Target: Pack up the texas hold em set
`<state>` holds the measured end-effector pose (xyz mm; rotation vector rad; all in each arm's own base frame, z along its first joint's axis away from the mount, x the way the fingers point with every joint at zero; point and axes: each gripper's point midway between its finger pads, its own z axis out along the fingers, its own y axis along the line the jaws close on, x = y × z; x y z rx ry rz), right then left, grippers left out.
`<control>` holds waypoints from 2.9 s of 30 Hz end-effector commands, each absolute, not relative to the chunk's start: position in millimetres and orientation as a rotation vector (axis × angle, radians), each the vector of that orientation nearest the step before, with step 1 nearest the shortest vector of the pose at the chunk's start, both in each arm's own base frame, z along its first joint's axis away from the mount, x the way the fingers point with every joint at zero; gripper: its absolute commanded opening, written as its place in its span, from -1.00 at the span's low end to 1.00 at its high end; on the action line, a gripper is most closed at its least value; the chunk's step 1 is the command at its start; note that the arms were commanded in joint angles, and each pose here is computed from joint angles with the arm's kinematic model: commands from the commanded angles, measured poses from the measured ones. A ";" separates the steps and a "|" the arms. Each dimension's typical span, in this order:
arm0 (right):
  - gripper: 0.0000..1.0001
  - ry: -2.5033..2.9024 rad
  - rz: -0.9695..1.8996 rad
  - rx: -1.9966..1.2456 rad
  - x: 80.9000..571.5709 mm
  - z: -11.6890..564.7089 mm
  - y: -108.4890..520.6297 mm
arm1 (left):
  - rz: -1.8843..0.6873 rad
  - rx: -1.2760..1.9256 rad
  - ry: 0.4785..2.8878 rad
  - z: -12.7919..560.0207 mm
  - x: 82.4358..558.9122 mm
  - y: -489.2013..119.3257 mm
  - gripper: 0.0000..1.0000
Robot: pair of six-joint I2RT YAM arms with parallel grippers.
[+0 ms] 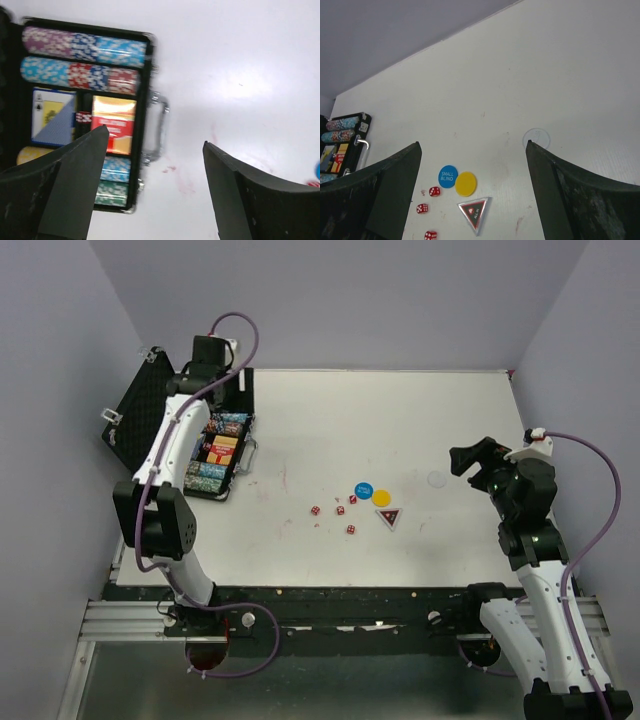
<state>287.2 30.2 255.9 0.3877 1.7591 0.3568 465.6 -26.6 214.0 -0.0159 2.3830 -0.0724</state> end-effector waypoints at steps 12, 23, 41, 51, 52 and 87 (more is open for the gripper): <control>0.86 1.765 0.391 0.342 281.3 261.3 37.1 | -0.395 0.322 2.424 145.7 325.9 -215.5 0.71; 0.86 1.763 0.398 0.336 280.3 261.8 38.3 | -0.312 0.559 2.541 69.5 287.1 -254.7 0.73; 0.86 1.769 0.397 0.337 281.5 259.5 38.4 | -0.233 0.652 2.588 26.3 277.3 -250.9 0.17; 0.86 1.769 0.397 0.337 281.2 259.1 38.4 | -0.208 0.669 2.587 22.1 277.8 -250.2 -0.02; 0.86 1.771 0.395 0.338 281.1 258.8 38.1 | -0.205 0.670 2.587 22.2 278.4 -250.4 -0.05; 0.86 1.773 0.402 0.336 281.2 258.5 39.2 | -0.312 0.400 2.537 102.7 339.9 -202.8 -1.00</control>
